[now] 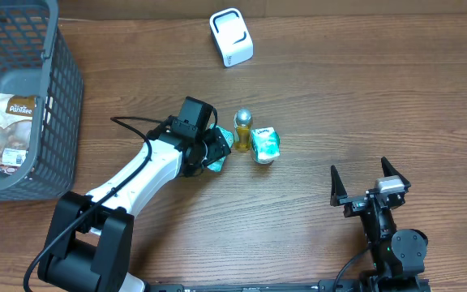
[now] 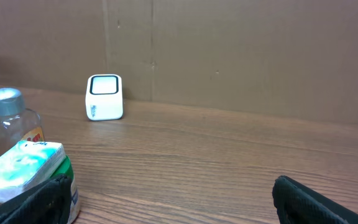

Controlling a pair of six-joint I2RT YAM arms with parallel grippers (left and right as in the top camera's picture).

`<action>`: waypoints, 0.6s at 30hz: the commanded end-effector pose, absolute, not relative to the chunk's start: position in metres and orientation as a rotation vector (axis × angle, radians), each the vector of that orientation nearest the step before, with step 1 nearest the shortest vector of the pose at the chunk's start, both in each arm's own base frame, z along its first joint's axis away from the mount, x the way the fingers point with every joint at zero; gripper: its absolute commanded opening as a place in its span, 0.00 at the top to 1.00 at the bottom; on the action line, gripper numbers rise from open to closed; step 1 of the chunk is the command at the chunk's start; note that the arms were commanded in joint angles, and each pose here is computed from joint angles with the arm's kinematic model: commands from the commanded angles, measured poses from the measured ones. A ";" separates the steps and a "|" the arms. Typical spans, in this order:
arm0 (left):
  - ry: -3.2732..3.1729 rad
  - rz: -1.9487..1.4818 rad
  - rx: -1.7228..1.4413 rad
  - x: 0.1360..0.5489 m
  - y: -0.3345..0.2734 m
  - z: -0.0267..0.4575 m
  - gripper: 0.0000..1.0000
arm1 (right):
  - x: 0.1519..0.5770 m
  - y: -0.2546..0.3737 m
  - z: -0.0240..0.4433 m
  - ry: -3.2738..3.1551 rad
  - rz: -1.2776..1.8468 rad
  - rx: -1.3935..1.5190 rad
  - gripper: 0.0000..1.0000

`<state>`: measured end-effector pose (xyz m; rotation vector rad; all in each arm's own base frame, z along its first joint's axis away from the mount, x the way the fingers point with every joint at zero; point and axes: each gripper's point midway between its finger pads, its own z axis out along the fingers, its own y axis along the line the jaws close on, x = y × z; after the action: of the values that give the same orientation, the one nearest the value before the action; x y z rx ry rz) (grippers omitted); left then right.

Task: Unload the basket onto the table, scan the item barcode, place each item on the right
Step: 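Hold the wipes pack near the scanner and lower it onto the table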

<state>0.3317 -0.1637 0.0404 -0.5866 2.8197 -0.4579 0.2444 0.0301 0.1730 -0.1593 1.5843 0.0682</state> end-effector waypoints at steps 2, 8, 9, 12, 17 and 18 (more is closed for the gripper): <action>2.859 -0.480 -0.175 0.323 -0.173 0.043 0.11 | 0.245 0.028 0.170 1.585 0.061 -0.153 0.00; 2.837 -0.473 0.085 0.325 -0.177 0.049 0.21 | 0.245 0.028 0.170 1.585 0.061 -0.153 0.00; 2.832 -0.467 0.118 0.326 -0.177 0.051 0.24 | 0.245 0.028 0.170 1.585 0.061 -0.153 0.00; 2.842 -0.446 0.184 0.324 -0.175 0.056 0.32 | 0.245 0.028 0.170 1.585 0.061 -0.153 0.00; 2.892 -0.414 0.200 0.320 -0.169 0.069 0.33 | 0.245 0.028 0.170 1.585 0.061 -0.153 0.00; 2.902 -0.402 0.198 0.319 -0.167 0.071 0.33 | 0.245 0.028 0.170 1.585 0.061 -0.153 0.00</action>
<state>0.3066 -0.1639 0.0499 0.1219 2.9600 -0.3870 0.2444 0.0300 0.1730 -0.1584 1.5844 0.0685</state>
